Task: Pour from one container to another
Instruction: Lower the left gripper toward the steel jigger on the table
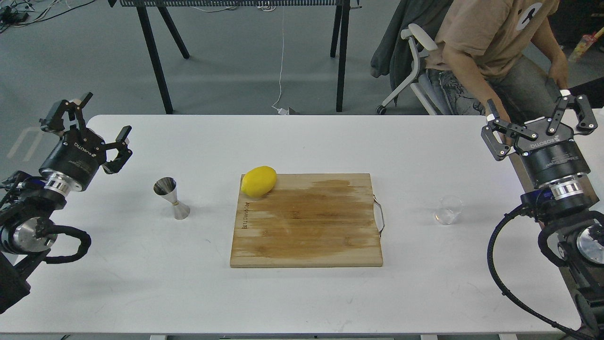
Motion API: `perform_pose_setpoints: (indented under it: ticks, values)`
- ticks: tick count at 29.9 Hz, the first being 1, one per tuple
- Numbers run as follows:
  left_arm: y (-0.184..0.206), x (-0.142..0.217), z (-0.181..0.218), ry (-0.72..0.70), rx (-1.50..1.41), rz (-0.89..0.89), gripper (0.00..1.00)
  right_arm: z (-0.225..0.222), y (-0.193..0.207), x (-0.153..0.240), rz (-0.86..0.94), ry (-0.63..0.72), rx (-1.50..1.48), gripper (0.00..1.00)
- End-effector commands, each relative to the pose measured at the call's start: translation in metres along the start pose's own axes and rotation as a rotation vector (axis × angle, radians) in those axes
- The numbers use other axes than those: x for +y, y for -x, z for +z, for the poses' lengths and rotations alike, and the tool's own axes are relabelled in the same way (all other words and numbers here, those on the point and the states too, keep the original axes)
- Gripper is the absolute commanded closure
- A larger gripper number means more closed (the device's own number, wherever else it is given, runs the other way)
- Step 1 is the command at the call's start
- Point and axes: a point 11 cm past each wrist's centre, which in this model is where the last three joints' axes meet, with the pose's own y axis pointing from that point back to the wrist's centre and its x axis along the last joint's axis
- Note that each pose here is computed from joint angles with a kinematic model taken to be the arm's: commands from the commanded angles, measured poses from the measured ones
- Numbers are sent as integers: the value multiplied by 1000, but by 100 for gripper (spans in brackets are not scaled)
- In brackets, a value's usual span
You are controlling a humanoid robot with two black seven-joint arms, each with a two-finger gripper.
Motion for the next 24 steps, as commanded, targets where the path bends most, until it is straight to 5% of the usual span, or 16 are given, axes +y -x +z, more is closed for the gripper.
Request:
perform_pose_setpoints:
  ticks: [1,17,24]
  values:
    - [-5,0,2,12,8,21,0,0,0,0,0,-1,-1,1]
    - [-35,12,26,-25,-155,62,0,-2,2,0,-5,-8,-2,1]
    - [5,-9,27,-239,-631,-234,2,-1,-2,4,7,-8,-3,1]
